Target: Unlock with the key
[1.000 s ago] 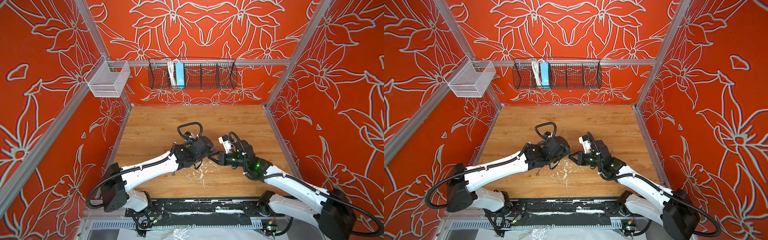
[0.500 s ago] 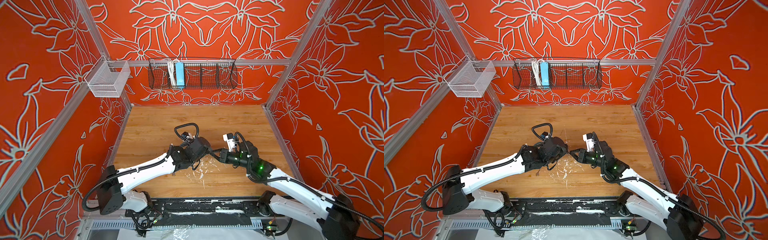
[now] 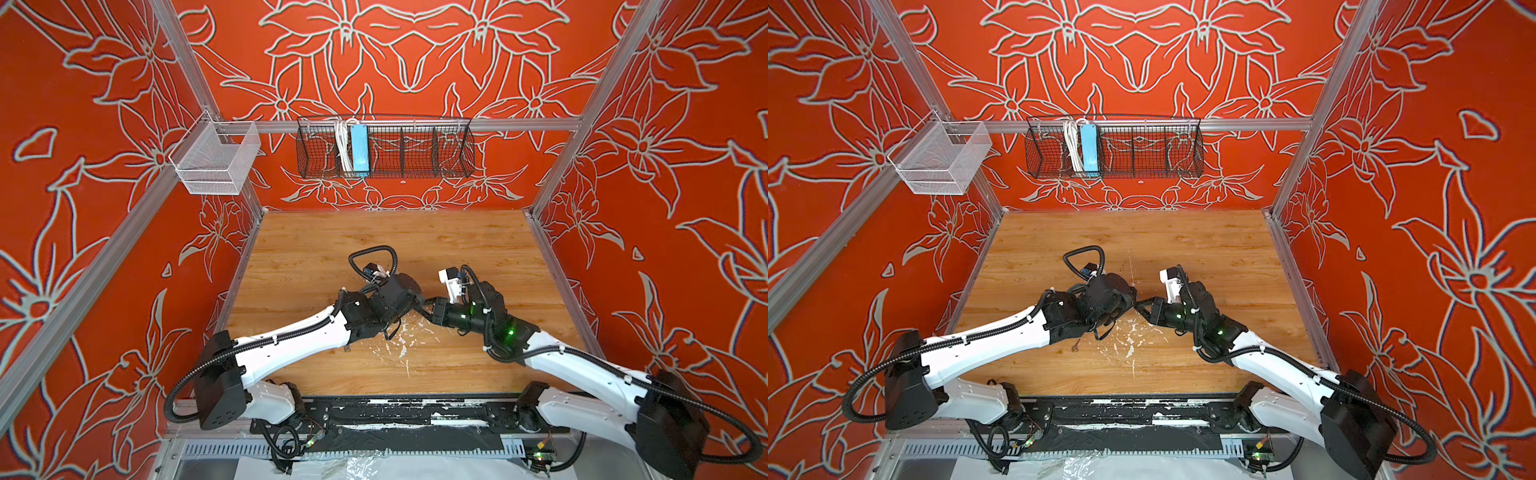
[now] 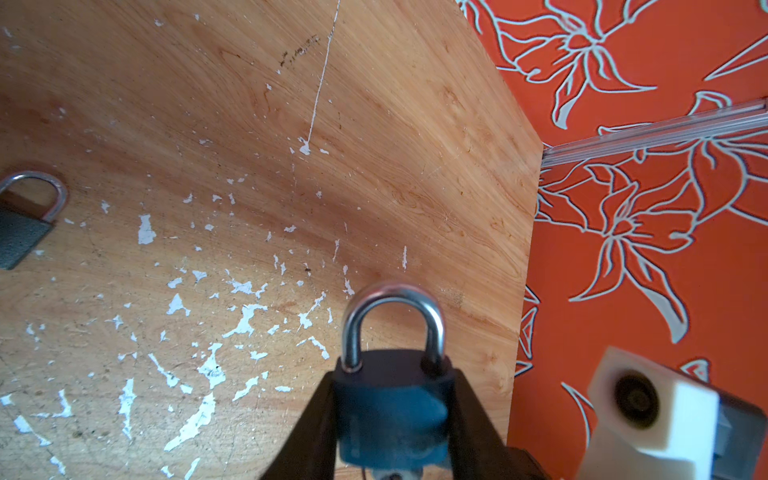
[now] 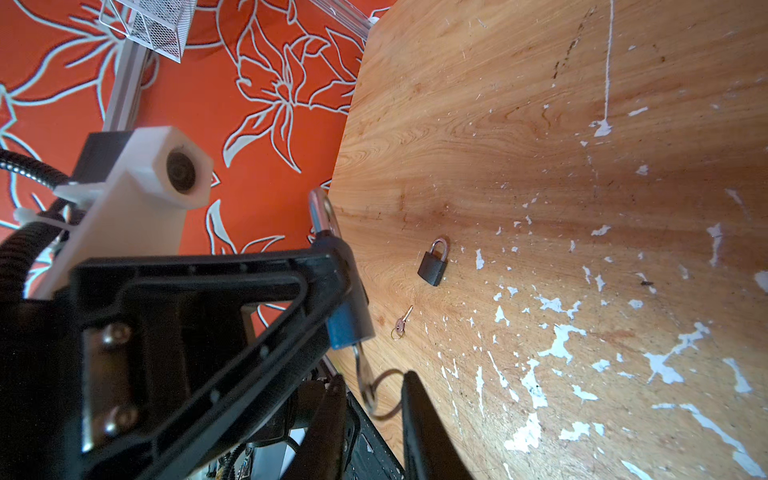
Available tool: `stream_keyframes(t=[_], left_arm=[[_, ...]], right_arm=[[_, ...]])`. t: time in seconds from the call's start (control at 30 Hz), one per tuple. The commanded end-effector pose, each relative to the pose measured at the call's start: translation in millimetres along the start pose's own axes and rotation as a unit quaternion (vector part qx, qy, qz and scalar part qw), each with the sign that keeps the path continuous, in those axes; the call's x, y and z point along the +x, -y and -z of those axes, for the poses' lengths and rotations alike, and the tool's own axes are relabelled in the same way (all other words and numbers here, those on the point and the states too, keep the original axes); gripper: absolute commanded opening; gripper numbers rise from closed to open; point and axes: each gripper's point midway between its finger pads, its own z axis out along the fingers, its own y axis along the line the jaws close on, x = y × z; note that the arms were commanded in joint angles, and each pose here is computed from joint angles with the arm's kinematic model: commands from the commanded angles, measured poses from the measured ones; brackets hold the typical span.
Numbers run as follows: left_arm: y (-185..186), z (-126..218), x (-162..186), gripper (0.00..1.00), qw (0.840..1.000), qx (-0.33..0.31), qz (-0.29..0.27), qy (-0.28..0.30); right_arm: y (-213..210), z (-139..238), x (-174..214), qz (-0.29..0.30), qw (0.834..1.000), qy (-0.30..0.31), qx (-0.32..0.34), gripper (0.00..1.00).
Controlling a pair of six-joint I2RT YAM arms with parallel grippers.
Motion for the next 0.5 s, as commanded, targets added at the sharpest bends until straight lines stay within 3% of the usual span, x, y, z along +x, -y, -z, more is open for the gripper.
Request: stream_keyframes(t=[0.0,0.47], left_arm=[[11.8,4.6,-10.7,0.00,1.000,0.020,0.012,0.017],[15.3,5.6,-7.4,0.00,1.000,0.025,0.015,0.006]], right_arm=[[-10.3,-1.1,-10.1,0.000,1.000,0.023,-0.013,0.24],[-9.7,-3.9,-10.1,0.002,1.000,0.023,-0.016,0.09]])
